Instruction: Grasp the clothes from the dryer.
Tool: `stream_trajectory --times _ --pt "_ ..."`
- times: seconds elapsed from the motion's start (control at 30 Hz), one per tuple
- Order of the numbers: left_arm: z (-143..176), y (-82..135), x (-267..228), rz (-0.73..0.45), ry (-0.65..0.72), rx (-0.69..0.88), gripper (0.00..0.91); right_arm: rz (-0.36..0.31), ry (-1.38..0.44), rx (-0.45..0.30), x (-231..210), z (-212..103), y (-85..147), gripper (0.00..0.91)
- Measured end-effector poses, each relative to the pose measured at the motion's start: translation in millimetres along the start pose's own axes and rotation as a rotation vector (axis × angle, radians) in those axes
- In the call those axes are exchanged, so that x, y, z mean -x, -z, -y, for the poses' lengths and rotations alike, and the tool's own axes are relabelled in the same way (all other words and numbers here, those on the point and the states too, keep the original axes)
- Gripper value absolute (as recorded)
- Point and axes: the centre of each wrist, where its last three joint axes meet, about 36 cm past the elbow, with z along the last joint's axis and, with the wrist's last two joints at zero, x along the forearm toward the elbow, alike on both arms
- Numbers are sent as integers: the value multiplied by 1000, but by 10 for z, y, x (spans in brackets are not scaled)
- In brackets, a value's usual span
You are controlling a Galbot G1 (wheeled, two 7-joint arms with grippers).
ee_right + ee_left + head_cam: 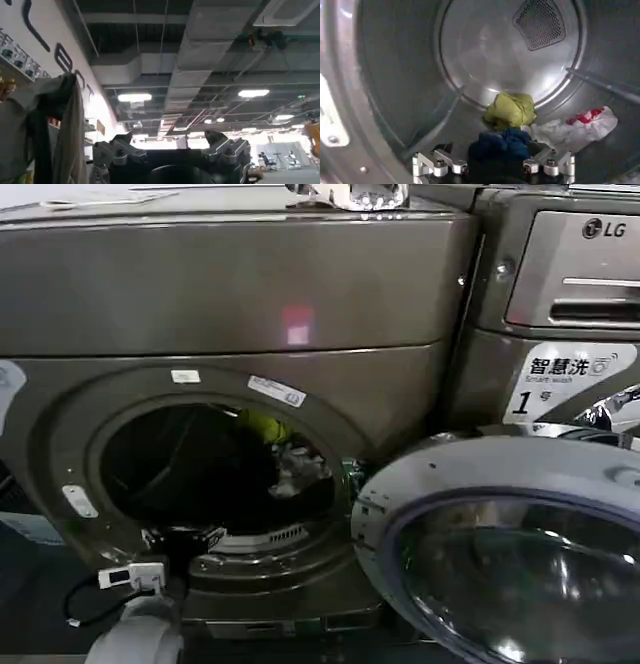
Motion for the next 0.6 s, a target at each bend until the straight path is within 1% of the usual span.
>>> stream_trajectory --times 0.27,0.6 --pt "-31 76 138 22 23 3 907 4 7 -1 -1 -35 -37 907" --pt "2 196 521 39 18 40 907 1 19 6 -27 -95 -95 907"
